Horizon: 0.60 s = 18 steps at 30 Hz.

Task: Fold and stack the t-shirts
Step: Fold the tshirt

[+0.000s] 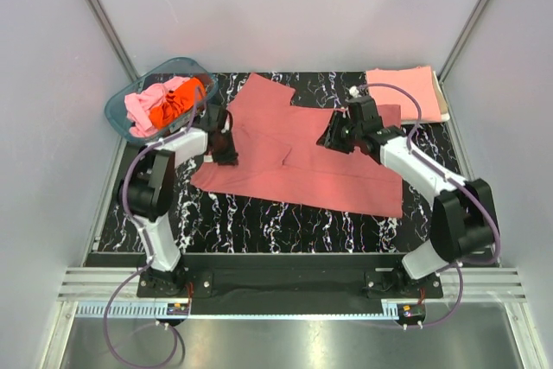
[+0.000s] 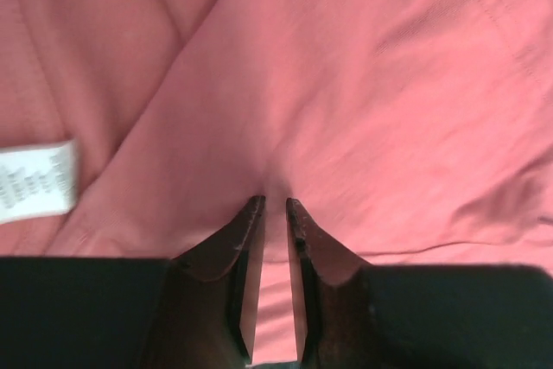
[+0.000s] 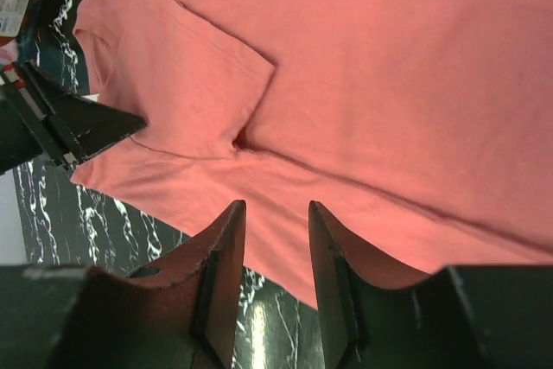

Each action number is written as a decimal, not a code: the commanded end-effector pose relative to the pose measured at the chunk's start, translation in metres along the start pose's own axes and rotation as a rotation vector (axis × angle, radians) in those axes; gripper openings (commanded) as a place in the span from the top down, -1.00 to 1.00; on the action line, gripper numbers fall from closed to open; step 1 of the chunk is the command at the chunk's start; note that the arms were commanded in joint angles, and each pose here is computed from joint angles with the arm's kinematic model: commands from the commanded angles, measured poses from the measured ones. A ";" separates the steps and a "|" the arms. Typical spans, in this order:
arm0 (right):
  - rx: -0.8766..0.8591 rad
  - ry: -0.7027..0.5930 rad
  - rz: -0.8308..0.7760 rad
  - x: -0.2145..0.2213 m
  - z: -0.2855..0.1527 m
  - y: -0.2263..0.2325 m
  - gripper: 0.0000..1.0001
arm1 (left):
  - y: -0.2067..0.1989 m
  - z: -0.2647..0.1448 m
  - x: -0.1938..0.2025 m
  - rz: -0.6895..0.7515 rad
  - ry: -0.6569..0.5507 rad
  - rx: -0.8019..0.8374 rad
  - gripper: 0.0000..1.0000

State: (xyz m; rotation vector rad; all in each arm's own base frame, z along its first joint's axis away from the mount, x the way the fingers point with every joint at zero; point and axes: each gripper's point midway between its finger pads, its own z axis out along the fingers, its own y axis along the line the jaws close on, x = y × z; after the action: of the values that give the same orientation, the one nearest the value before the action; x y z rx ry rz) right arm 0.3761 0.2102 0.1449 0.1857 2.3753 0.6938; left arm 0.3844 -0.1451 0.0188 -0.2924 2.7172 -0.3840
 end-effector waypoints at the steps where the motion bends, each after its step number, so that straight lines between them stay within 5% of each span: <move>1: 0.070 -0.009 0.018 0.012 -0.023 -0.014 0.15 | 0.038 -0.010 0.026 0.026 -0.017 -0.161 0.56; 18: 0.445 -0.001 0.221 0.057 -0.082 -0.105 0.23 | 0.081 -0.056 0.117 -0.048 0.034 -0.227 0.55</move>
State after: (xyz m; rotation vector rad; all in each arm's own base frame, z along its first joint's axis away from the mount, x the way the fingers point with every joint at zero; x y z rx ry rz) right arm 0.2944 0.1204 0.1170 0.5641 2.4935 0.3462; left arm 0.2788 -0.1105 0.0165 -0.3782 2.7152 -0.2537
